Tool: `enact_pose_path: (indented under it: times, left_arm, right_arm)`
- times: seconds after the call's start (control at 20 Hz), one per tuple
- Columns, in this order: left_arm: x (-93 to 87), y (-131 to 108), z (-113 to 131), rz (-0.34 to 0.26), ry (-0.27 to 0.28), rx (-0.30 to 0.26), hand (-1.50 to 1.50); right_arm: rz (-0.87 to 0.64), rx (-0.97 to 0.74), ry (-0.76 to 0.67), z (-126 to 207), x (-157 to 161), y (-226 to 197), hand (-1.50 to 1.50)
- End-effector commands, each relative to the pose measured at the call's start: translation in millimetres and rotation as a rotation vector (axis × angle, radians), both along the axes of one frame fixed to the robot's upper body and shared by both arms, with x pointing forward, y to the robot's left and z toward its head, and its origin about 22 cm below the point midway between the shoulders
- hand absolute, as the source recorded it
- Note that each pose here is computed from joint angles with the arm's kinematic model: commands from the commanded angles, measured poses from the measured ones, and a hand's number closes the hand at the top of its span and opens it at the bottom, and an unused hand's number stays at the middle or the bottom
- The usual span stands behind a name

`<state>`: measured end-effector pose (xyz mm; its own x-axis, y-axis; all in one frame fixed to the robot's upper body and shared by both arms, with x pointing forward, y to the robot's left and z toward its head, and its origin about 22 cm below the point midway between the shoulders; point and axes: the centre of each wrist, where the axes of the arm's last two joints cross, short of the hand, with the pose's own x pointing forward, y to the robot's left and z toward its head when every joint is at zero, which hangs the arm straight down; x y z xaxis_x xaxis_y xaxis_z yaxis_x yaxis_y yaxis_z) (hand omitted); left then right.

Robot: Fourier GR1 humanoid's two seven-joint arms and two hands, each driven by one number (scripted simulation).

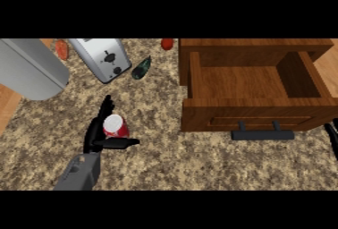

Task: Pick up the can, place it into the drawer and close the drawer

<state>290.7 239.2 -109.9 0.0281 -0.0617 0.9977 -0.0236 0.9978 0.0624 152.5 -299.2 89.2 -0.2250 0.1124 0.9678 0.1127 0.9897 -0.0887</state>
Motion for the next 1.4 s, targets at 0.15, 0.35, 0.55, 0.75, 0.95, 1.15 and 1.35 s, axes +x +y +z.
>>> enact_pose_path:
  times: [0.15,0.35,0.55,0.75,0.95,1.15,1.35]
  left_arm:
    - [6.5,-23.8,7.5,-0.039,-0.012,-0.034,1.5]
    - [8.3,-20.7,15.1,-0.06,0.002,-0.108,1.5]
    - [13.0,-30.1,22.6,-0.084,-0.049,-0.109,1.5]
    - [7.4,-27.1,41.4,-0.077,-0.068,-0.12,1.5]
    - [21.6,30.3,50.2,0.093,-0.105,-0.117,1.5]
    - [3.1,19.9,78.3,0.09,-0.153,-0.109,1.5]
    - [13.0,9.3,93.9,0.051,-0.14,-0.101,1.5]
  right_arm:
    - [-0.003,0.0,-0.007,3.9,-6.1,-0.9,-1.5]
    - [-0.009,0.007,-0.008,-12.2,6.2,0.7,-1.5]
    - [-0.009,-0.019,-0.004,9.2,-13.0,-1.2,-1.5]
    - [-0.008,0.017,-0.025,4.5,-24.8,-6.9,-1.5]
    - [-0.01,0.021,-0.025,14.3,-14.2,-7.3,-1.5]
    - [-0.017,0.01,-0.027,9.7,-13.0,5.8,-1.5]
    - [-0.031,0.012,-0.033,4.7,-15.1,1.3,-1.5]
